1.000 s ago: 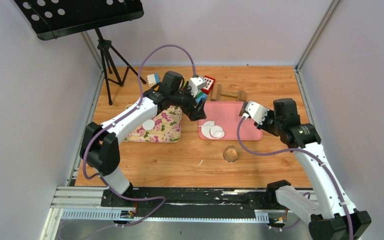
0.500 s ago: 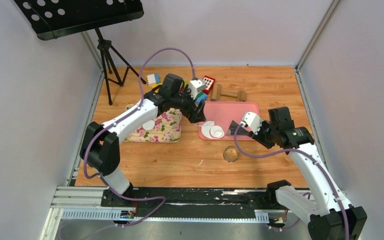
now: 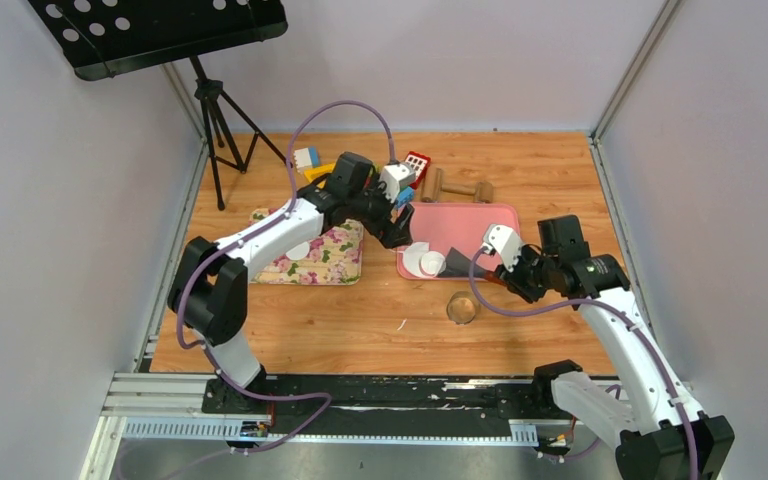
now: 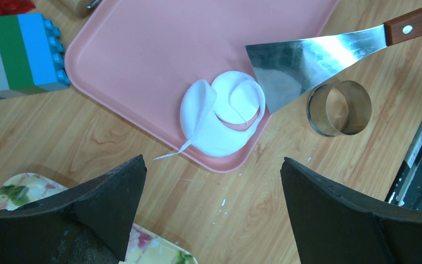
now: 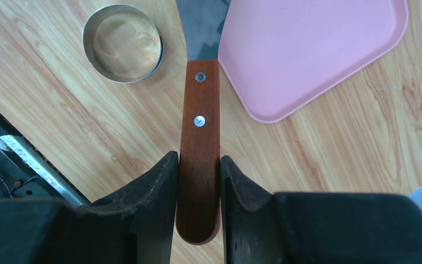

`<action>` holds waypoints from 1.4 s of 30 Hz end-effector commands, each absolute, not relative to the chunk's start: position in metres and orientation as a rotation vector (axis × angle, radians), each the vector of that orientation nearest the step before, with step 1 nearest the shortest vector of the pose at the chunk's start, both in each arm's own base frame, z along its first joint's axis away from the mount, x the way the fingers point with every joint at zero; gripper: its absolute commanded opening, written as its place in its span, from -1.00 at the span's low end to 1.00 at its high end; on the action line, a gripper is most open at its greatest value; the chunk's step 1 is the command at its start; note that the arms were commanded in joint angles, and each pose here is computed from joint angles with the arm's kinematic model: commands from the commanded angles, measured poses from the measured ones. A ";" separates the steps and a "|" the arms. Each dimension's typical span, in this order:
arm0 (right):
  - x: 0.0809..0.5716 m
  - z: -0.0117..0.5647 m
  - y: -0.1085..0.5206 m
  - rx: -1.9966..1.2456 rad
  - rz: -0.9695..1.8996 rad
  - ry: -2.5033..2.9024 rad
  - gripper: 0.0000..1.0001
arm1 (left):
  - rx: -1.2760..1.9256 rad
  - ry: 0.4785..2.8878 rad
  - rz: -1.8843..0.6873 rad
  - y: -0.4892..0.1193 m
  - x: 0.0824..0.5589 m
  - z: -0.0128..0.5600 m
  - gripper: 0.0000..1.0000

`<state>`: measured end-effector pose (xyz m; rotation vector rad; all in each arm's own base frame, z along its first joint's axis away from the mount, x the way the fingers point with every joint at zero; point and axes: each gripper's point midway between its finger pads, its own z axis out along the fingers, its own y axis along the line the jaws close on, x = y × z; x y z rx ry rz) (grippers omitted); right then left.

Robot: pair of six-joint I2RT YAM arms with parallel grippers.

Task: Roll out the dumpling wrappers from the dough
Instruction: Remove the dumpling wrapper from the work surface.

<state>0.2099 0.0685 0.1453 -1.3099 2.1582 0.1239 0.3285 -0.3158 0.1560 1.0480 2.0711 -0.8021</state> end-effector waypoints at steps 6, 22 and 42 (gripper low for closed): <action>0.213 0.172 0.083 -1.271 0.198 2.077 -1.00 | 1.079 2.029 -0.805 -0.338 0.334 0.159 1.00; 0.259 0.215 0.057 -1.143 -0.104 1.991 -1.00 | 1.077 2.032 -0.601 -0.355 0.361 0.155 1.00; 0.303 0.159 0.097 -1.339 0.118 2.007 -1.00 | 0.980 2.065 -0.585 -0.262 0.352 0.175 1.00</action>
